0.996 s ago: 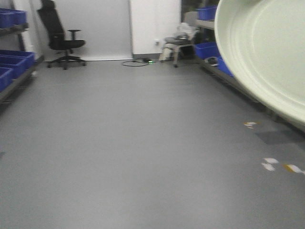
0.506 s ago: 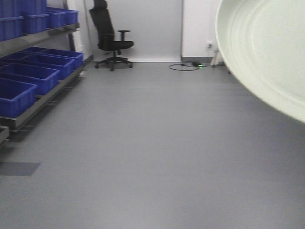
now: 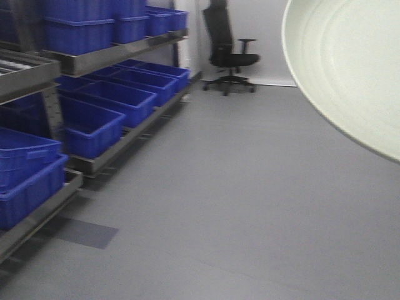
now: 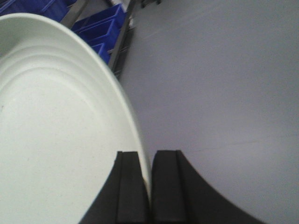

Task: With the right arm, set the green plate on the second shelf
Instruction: 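Drive the base toward the shelf rack of blue bins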

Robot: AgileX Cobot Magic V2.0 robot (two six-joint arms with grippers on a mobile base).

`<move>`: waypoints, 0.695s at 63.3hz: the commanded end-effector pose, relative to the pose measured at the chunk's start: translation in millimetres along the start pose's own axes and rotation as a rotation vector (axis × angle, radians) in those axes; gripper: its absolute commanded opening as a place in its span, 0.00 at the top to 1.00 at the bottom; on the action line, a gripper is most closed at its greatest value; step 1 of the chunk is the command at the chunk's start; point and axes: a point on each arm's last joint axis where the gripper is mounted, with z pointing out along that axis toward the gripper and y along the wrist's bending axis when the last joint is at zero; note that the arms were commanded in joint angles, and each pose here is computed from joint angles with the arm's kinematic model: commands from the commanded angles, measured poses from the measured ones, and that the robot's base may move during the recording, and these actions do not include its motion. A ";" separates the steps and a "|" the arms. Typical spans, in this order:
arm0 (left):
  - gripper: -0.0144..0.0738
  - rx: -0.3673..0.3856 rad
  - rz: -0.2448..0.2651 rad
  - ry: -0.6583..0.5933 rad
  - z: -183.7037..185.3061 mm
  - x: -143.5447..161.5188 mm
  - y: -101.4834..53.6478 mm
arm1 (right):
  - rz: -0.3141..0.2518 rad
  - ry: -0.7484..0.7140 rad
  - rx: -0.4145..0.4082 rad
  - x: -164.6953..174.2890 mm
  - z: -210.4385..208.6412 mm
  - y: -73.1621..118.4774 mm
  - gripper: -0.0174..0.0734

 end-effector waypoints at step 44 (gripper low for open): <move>0.69 0.013 -0.012 -0.065 -0.5 4.7 0.5 | -0.012 -0.087 -0.090 -13.7 -2.3 12.8 0.75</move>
